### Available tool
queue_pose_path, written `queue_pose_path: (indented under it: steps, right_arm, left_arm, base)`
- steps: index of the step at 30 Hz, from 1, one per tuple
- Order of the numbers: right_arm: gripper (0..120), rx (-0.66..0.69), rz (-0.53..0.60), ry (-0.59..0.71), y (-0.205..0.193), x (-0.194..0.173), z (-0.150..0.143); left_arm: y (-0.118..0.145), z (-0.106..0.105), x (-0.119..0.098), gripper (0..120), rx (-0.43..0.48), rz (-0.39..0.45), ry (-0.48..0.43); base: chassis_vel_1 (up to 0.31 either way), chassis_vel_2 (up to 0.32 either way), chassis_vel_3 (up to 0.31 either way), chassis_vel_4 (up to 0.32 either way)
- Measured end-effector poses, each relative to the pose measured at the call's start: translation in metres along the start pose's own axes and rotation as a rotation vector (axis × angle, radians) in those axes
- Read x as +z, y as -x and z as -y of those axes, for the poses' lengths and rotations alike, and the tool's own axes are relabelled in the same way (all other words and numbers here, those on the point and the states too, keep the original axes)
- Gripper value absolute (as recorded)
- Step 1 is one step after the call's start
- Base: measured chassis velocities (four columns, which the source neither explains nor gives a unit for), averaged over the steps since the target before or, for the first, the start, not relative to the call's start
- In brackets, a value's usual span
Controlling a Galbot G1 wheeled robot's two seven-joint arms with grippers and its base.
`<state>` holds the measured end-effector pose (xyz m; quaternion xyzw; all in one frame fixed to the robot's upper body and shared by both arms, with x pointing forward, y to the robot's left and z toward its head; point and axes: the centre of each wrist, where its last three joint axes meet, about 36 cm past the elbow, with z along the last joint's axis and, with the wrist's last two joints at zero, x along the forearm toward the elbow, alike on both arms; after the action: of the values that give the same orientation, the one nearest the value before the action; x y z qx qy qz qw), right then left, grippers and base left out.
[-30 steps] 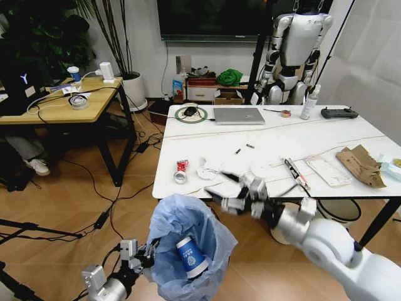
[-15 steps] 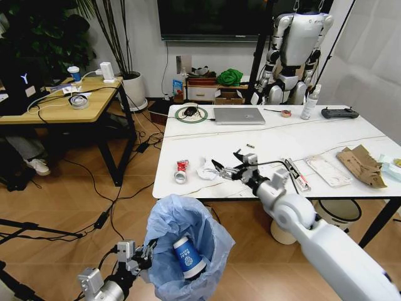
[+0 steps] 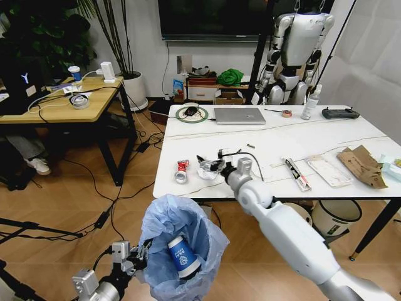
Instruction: Pick up the trash bin and place the trash from the table into it.
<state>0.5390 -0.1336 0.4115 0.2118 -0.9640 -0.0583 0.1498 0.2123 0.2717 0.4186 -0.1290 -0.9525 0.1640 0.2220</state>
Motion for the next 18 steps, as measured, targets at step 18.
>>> queue_pose_path:
  steps: [18]
  right_arm:
    - [81, 0.023, -0.029, -0.013, 0.011, 0.013, 0.019]
  left_arm:
    - [0.006, -0.002, 0.000, 0, 0.004, 0.002, -0.014]
  base:
    - [0.000, 0.000, 0.000, 0.000]
